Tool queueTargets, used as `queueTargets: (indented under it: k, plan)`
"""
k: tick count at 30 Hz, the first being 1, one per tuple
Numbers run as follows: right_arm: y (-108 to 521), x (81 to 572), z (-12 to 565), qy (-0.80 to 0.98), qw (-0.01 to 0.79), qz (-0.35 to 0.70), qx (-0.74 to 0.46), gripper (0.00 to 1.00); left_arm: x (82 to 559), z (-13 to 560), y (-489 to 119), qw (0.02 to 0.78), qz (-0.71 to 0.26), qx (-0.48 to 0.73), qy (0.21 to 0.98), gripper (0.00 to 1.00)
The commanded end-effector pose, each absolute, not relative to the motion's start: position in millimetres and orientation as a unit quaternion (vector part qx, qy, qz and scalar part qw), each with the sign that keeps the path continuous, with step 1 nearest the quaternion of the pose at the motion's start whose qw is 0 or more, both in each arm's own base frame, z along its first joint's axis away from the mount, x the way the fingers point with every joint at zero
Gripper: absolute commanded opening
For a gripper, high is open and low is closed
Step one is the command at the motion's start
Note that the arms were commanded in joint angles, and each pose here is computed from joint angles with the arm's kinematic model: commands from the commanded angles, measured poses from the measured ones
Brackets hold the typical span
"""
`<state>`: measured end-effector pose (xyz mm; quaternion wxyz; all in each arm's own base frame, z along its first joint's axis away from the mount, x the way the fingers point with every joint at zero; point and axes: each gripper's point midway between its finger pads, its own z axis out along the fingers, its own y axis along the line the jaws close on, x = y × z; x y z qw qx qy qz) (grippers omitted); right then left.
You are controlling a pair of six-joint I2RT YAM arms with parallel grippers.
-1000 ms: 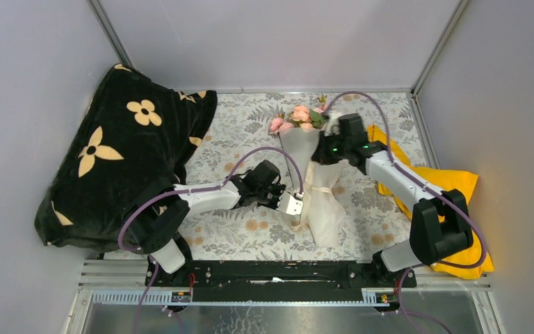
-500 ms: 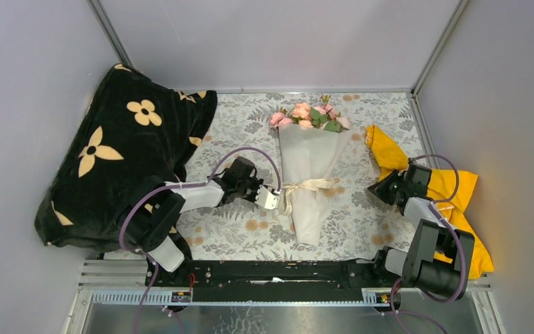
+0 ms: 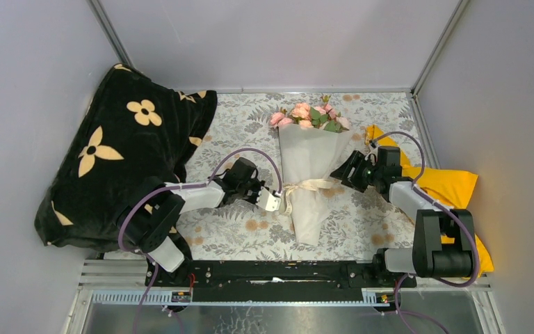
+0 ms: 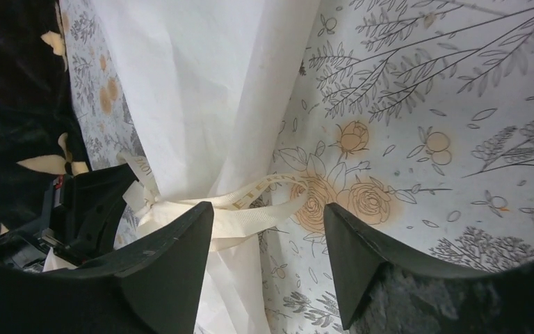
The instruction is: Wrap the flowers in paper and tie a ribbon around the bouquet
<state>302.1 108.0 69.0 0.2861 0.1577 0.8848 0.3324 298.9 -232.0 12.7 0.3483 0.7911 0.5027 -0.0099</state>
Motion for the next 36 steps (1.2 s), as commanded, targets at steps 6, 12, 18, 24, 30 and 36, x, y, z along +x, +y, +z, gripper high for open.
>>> queueTargets:
  k: [6,12,18,24,30,36]
  plan:
    - [139.3,302.9,55.9,0.870,0.246,0.400,0.150,0.68,286.4,6.7,-242.5,0.337,-0.035,0.801,0.494,0.00]
    - [136.6,291.0,48.1,0.877,0.232,0.389,0.160,0.63,288.7,10.0,-244.5,0.341,-0.032,0.800,0.493,0.00]
    - [140.9,291.8,45.4,0.869,0.230,0.406,0.166,0.17,290.6,12.8,-246.6,0.345,-0.031,0.800,0.491,0.00]
    - [130.6,291.9,53.4,0.878,0.253,0.373,0.161,0.00,292.6,11.6,-242.9,0.341,-0.023,0.798,0.497,0.00]
    - [112.3,287.2,53.0,0.898,0.273,0.312,0.149,0.00,303.9,16.4,-245.8,0.358,-0.004,0.795,0.490,0.00]
    - [119.5,291.7,58.7,0.892,0.284,0.327,0.126,0.00,306.8,26.1,-254.7,0.374,-0.012,0.790,0.485,0.00]
